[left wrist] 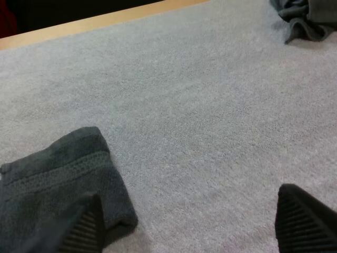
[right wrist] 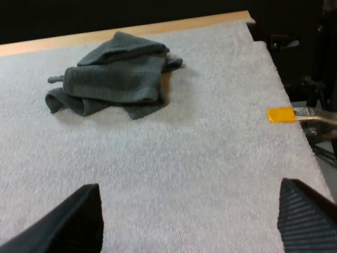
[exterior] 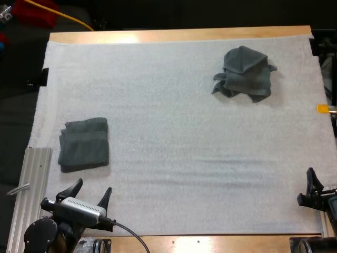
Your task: Pick towel from pile, fold and stack
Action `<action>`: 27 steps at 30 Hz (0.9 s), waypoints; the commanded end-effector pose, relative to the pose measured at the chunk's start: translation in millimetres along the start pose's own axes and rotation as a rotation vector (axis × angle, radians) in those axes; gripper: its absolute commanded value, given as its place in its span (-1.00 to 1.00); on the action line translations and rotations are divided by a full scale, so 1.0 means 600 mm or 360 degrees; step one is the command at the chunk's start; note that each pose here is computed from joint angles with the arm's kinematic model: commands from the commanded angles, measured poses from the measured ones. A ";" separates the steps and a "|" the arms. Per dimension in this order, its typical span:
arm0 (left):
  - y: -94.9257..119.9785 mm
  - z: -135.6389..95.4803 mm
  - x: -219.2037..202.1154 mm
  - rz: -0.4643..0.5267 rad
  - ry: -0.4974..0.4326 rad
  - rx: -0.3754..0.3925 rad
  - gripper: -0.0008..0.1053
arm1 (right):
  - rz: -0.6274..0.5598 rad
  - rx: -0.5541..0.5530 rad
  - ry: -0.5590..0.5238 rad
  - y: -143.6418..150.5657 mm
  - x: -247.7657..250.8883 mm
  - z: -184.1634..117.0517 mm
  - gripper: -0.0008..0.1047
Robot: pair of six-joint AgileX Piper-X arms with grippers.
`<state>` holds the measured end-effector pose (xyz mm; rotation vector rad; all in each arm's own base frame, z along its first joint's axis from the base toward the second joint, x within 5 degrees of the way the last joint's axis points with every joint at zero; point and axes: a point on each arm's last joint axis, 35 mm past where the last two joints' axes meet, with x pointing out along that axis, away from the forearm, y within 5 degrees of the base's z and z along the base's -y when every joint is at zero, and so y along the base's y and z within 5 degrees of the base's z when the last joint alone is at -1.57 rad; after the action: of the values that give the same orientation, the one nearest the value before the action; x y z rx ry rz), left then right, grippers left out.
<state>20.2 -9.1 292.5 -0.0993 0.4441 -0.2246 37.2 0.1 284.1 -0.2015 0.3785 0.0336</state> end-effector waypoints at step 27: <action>0.000 0.004 0.004 -0.0046 -0.0001 0.0022 0.24 | -0.0005 0.0002 -0.0002 -0.001 -0.004 0.005 0.29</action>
<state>20.1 -9.6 292.7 -0.0930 0.4432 -0.2506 35.8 0.0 285.4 -0.2017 0.3820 0.0339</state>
